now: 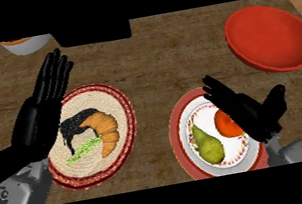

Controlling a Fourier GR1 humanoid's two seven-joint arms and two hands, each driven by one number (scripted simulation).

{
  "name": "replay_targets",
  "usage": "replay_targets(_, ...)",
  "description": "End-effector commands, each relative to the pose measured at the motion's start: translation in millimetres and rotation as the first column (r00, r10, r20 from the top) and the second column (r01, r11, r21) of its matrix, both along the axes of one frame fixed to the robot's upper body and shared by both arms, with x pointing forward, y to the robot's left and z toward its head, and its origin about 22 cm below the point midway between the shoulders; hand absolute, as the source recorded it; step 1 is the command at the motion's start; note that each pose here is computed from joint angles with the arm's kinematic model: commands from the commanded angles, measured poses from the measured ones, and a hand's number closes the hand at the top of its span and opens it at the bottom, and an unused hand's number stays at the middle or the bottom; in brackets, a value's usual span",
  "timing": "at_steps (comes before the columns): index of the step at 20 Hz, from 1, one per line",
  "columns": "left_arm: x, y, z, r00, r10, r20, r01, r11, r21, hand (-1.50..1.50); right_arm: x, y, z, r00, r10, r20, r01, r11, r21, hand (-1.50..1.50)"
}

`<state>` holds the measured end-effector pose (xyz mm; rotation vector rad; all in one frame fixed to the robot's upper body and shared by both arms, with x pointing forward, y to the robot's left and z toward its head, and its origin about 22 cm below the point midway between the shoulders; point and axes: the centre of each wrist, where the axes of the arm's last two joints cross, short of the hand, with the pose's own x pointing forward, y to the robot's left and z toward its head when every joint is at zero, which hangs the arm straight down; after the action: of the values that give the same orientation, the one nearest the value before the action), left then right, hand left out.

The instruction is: Pick the squash from the plate and place it in the bowl

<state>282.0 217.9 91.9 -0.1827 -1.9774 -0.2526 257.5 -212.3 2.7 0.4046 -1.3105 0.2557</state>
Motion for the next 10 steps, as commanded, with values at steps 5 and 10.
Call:
replay_targets(5, 8.3, 63, 0, 0.952, 0.3, -0.064, -0.298, 0.954, 0.043, 0.0, -12, 96, 68, 0.74, 0.542, 0.399, -0.634, 0.76, 0.142, -1.5)
replay_targets(10, -1.8, 103, -18, 0.875, 0.454, -0.171, -0.448, 0.891, 0.071, 0.0, -24, 49, 88, 0.627, 0.353, 0.695, -0.352, 0.924, -0.151, -1.5)
